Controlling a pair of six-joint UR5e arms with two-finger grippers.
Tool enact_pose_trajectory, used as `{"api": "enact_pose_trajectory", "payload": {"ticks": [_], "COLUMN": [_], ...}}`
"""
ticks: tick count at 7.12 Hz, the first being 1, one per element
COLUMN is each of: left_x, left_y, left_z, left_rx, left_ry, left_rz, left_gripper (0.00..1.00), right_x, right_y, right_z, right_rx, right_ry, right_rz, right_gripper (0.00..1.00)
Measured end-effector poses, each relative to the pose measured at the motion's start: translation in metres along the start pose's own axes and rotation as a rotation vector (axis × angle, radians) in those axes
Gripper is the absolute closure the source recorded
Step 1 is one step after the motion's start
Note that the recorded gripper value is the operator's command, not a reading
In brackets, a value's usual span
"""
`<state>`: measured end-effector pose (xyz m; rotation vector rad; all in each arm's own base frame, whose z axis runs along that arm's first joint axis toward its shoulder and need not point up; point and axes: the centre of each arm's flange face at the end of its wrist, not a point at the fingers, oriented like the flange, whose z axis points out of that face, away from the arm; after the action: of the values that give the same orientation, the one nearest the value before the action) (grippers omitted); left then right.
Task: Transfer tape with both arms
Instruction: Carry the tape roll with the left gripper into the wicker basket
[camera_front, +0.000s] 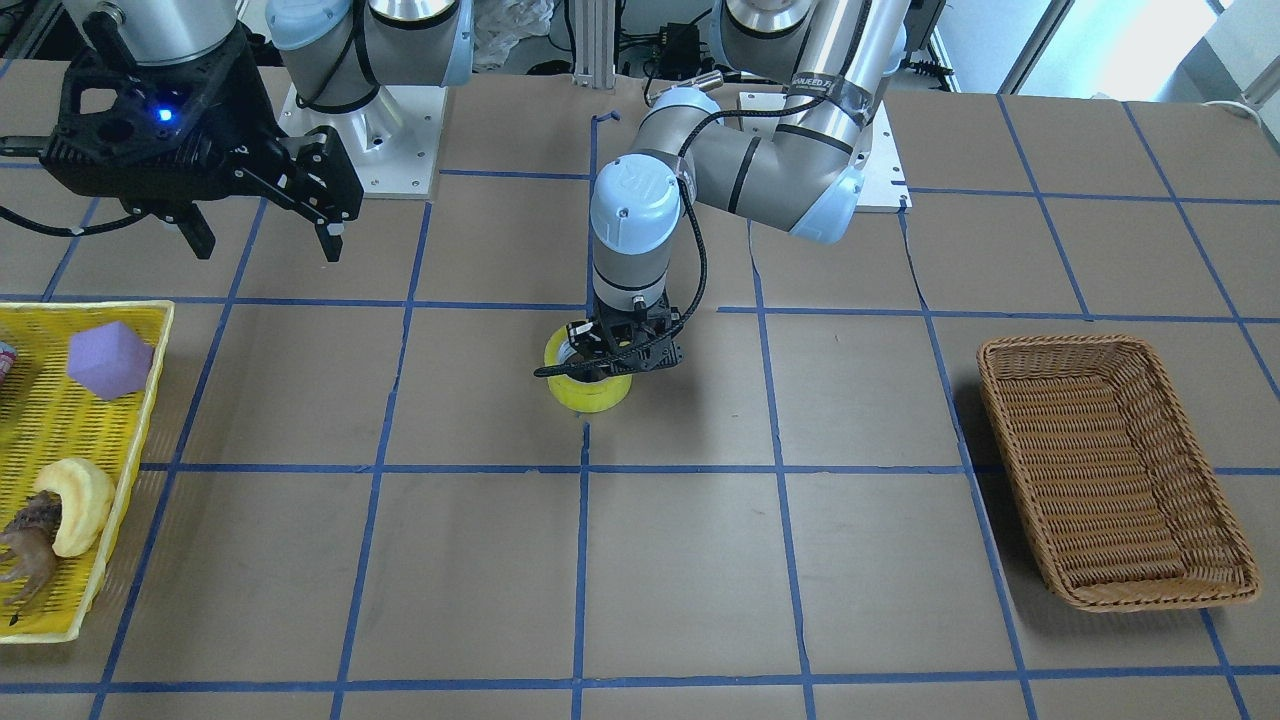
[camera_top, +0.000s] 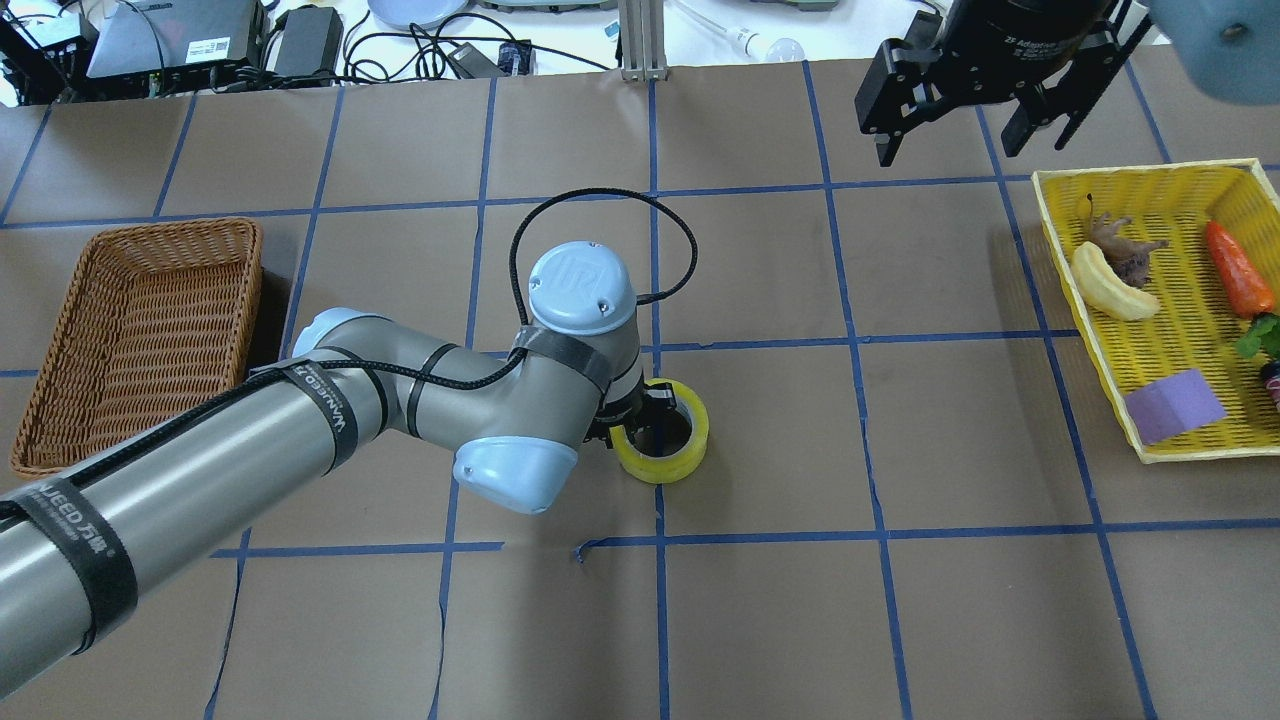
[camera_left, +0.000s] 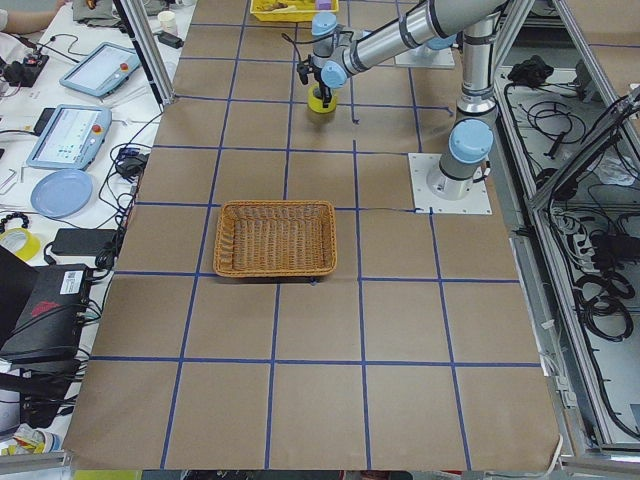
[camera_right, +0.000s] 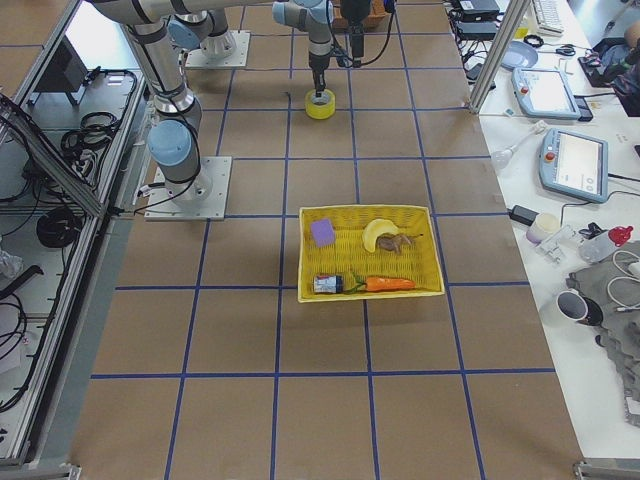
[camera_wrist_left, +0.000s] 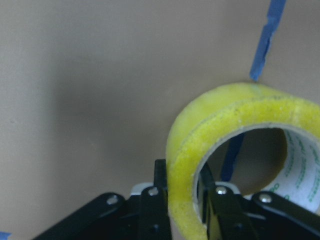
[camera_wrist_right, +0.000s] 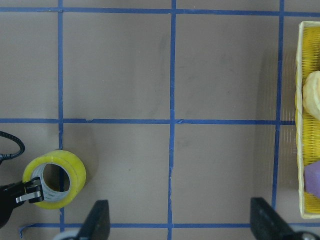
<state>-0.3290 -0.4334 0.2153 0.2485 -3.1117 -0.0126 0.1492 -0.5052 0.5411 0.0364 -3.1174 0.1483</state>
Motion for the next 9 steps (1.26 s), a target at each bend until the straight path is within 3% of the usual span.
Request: {"api": "enact_pose_trajectory", "payload": {"ticks": [2, 4, 6, 7, 9], "left_x": [-0.017, -0.062, -0.145, -0.202, -0.349], "left_y": [-0.027, -0.067, -0.114, -0.135, -0.172], "left_z": [-0.067, -0.145, -0.226, -0.250, -0.248], "left_rx": [0.077, 0.064, 0.051, 0.048, 0.016], "left_ry": [0.037, 0.020, 0.023, 0.021, 0.027], "left_rz": [0.082, 0.210, 0.267, 0.286, 0.271], "left_gripper": [1.00, 1.00, 1.00, 1.00, 1.00], "right_x": [0.000, 0.000, 0.000, 0.000, 0.000], "right_y": [0.000, -0.001, -0.001, -0.001, -0.001], "right_z": [0.000, 0.000, 0.000, 0.000, 0.000], "right_rx": [0.002, 0.005, 0.007, 0.007, 0.008], "right_ry": [-0.002, -0.003, -0.002, -0.002, -0.002], "right_rz": [0.000, 0.000, 0.000, -0.001, -0.001], "right_gripper": [0.00, 0.00, 0.00, 0.00, 0.00]}}
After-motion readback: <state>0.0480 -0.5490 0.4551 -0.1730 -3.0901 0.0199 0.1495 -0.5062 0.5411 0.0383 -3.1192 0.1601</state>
